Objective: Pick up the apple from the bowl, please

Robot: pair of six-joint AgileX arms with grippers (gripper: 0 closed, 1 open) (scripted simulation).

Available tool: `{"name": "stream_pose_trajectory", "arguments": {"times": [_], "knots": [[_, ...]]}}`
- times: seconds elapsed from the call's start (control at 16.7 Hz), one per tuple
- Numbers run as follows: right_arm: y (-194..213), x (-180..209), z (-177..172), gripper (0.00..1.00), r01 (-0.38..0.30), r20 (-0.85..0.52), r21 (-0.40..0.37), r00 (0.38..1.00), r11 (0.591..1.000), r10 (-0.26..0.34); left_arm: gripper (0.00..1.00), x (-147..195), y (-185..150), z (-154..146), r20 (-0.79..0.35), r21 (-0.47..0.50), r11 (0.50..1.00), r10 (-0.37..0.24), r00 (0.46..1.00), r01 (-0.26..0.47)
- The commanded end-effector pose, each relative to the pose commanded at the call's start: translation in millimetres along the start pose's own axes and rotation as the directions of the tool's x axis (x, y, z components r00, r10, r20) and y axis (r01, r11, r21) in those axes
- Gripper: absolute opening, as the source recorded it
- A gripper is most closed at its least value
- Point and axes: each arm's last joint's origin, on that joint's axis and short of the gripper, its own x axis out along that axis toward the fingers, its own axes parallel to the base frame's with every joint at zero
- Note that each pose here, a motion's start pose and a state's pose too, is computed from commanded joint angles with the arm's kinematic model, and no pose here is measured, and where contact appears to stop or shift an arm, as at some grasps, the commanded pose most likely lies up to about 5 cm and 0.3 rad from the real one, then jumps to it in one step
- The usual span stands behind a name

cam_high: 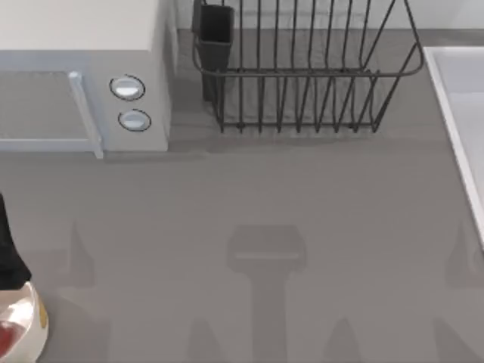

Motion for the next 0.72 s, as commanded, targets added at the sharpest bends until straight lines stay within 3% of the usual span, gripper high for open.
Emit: {"name": "stream_pose_trajectory", "arguments": {"times": [0.24,0.48,0.6,0.72], "knots": [[0.0,0.0,0.0,1.00,0.000,0.000,0.000,1.000,1.000,0.000,1.00,0.3,0.0,4.5,-0.038,0.001,1.000,0.000,0.999,0.000],[0.0,0.0,0.0,1.00,0.000,0.000,0.000,1.000,1.000,0.000,1.00,6.0,0.3,20.7,-0.270,0.005,1.000,0.001,0.963,0.000],[0.0,0.0,0.0,1.00,0.000,0.000,0.000,1.000,1.000,0.000,1.00,13.9,0.6,27.9,-0.452,0.007,1.000,0.001,0.892,0.002],[0.0,0.0,0.0,1.00,0.000,0.000,0.000,1.000,1.000,0.000,1.00,25.4,0.9,33.0,-0.638,0.009,1.000,0.002,0.770,0.005]]}}
